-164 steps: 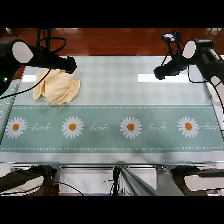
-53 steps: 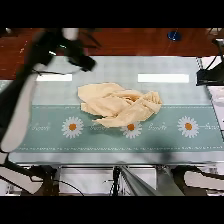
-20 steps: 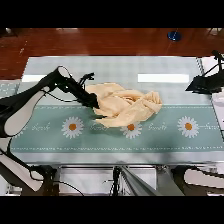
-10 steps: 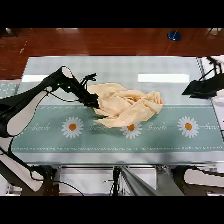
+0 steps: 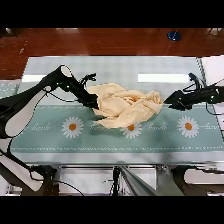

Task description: Fold the shirts.

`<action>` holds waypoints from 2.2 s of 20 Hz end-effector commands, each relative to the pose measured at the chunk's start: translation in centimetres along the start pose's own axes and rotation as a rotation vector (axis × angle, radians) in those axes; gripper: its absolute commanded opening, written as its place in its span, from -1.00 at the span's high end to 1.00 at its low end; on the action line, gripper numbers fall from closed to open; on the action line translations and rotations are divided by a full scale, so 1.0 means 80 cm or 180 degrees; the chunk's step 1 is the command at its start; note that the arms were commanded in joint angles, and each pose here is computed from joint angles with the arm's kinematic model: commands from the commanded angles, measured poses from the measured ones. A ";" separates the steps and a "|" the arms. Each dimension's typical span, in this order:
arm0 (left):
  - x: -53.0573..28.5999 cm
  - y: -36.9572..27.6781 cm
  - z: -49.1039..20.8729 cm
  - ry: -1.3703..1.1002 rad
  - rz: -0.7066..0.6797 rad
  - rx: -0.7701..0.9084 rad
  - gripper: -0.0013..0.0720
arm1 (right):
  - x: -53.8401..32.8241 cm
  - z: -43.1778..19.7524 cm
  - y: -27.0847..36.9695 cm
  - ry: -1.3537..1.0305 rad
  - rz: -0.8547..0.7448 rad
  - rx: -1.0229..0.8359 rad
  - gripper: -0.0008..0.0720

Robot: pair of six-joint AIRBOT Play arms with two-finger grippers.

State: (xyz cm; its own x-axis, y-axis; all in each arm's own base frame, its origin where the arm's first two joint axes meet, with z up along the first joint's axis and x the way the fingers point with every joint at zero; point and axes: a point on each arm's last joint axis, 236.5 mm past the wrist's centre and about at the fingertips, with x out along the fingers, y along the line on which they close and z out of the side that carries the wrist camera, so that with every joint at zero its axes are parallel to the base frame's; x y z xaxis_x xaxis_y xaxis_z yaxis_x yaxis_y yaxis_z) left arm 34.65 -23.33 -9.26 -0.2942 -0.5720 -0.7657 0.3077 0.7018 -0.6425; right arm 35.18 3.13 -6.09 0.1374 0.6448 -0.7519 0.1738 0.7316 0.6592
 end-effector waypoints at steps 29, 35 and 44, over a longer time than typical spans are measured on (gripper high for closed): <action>-0.502 -0.276 -0.071 -0.2856 0.2063 0.1514 0.83 | -0.439 -0.020 0.371 -0.3486 -0.0358 -0.2095 0.89; -0.505 -0.318 -0.141 -0.2957 0.1856 0.1508 0.83 | -0.393 -0.074 0.334 -0.2617 -0.0675 -0.1946 0.89; -0.389 -0.307 -0.163 -0.1939 0.1136 0.1158 0.83 | -0.343 -0.155 0.304 -0.1679 -0.0705 -0.1736 0.89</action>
State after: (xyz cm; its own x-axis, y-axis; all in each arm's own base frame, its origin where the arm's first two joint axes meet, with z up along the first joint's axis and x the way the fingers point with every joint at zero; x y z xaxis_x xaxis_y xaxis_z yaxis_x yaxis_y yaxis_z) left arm 26.04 -15.11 33.43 0.5247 -0.4926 -0.6944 0.5688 0.8096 -0.1445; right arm 25.60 5.44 32.80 0.7206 0.3563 -0.5949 -0.2340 0.9325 0.2750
